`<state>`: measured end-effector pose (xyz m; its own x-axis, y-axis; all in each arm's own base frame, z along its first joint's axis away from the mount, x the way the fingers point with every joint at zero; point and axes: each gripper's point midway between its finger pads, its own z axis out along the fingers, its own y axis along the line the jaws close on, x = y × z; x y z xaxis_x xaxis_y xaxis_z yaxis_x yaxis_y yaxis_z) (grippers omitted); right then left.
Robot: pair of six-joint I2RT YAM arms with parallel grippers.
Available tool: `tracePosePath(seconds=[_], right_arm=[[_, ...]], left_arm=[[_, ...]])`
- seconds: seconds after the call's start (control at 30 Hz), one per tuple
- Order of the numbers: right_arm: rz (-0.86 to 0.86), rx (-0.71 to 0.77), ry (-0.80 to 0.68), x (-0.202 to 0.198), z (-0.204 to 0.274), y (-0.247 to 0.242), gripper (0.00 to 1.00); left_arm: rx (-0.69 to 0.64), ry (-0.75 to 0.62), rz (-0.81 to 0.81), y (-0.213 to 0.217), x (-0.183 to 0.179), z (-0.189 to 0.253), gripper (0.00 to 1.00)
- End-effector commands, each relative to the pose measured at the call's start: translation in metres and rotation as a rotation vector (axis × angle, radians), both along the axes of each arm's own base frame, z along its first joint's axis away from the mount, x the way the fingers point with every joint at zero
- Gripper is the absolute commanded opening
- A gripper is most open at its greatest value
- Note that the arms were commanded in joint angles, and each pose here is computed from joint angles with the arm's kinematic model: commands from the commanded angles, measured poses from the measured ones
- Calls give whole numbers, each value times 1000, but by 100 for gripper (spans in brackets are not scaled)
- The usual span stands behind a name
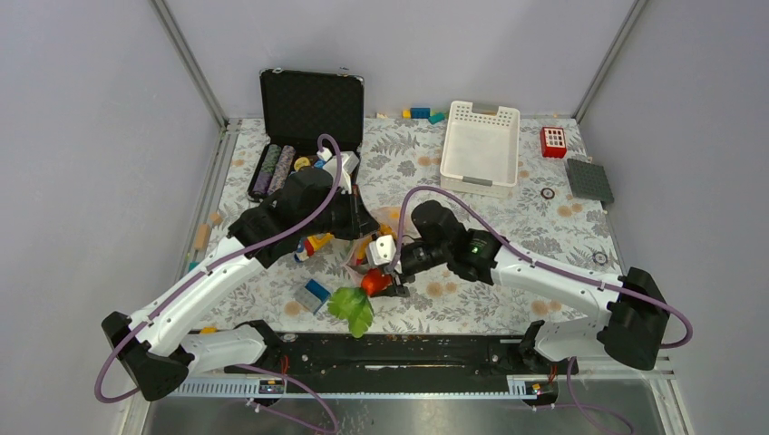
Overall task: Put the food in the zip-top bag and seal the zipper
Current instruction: Adjust the fake vegetable in the zipper food storage bag.
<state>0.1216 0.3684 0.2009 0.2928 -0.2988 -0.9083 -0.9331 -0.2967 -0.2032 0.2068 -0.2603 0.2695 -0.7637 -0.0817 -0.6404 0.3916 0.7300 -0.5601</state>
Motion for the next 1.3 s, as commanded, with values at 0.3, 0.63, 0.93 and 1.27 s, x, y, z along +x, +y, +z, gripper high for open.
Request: tracePosePath(seconds=[0.3,0.63,0.93,1.27], right_arm=[[-62,-53,-160,26,-13,1,61],[-224,130,-198,41,33,-1,24],[-475,-6,-229,82,19,-22,14],[-784,-84,-116,132,13,-45,2]], left_arm=[[-75,-101,6,0,4,40,0],[-63,-118,-36,0,-1,39,0],[-57,-129,-67,0,-6,43,0],[-76,-149,-144,-5,-15,51,0]])
